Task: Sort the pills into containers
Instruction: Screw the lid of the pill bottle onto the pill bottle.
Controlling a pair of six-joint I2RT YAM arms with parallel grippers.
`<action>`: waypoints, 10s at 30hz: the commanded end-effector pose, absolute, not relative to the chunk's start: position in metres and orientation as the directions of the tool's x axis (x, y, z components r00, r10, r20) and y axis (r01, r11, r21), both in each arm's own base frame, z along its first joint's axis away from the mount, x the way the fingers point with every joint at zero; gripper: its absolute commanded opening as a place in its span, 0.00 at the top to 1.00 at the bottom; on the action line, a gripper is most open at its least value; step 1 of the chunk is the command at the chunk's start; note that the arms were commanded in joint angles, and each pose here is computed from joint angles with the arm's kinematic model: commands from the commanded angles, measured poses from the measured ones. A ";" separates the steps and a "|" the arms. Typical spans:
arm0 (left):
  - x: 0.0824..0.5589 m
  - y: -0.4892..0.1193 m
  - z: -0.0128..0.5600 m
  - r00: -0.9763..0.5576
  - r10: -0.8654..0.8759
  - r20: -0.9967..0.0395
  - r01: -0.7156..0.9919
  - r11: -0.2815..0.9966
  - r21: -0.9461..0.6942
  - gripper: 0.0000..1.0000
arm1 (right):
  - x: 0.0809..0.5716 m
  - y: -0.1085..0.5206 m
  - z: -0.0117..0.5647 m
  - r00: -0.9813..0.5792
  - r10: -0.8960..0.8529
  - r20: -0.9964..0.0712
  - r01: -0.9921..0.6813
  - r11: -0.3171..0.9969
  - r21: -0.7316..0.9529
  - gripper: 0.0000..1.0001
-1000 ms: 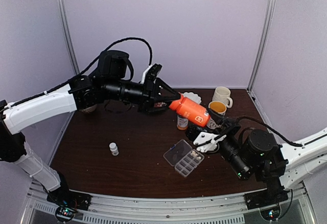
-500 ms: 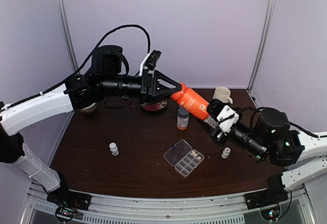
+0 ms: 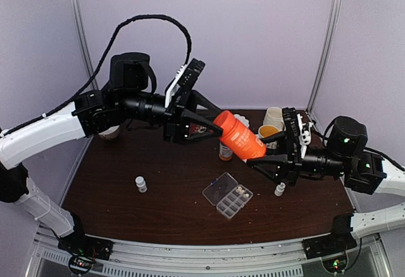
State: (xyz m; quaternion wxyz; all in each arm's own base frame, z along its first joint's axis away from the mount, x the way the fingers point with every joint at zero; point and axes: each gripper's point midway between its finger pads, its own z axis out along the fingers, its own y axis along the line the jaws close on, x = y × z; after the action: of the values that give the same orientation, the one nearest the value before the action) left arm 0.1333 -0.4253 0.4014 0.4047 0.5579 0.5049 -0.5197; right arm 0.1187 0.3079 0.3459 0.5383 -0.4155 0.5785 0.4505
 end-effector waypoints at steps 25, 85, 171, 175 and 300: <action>0.171 -0.405 0.364 0.695 0.410 -0.590 0.636 0.031 0.771 0.02 | 0.092 0.301 0.386 -0.153 0.126 -0.980 -0.984 0.067 0.163 1.00; 0.195 -0.222 0.400 -0.584 -0.504 -0.636 0.319 0.578 -0.751 0.03 | 0.141 0.194 0.364 -0.039 0.241 -0.970 -0.793 0.583 0.177 1.00; 0.142 -0.383 0.352 -0.740 0.167 -0.651 0.672 0.161 -0.723 0.26 | 0.150 0.334 0.328 0.208 -0.291 -0.934 -0.892 0.334 -0.303 1.00; 0.142 -0.381 0.352 -0.739 0.165 -0.653 0.674 0.163 -0.721 0.30 | 0.149 0.333 0.328 0.208 -0.291 -0.934 -0.893 0.332 -0.303 1.00; 0.132 -0.382 0.359 -0.381 0.257 -0.888 0.924 0.085 -0.372 1.00 | 0.129 0.352 0.357 0.312 -0.181 -0.933 -0.903 0.249 -0.351 1.00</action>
State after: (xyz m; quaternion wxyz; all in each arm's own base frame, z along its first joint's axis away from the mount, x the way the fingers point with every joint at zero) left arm 0.1448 -0.3750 0.3621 0.3039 0.3861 0.7016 -0.5161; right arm 0.1453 0.3463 0.3229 0.6040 -0.5490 0.5307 0.2284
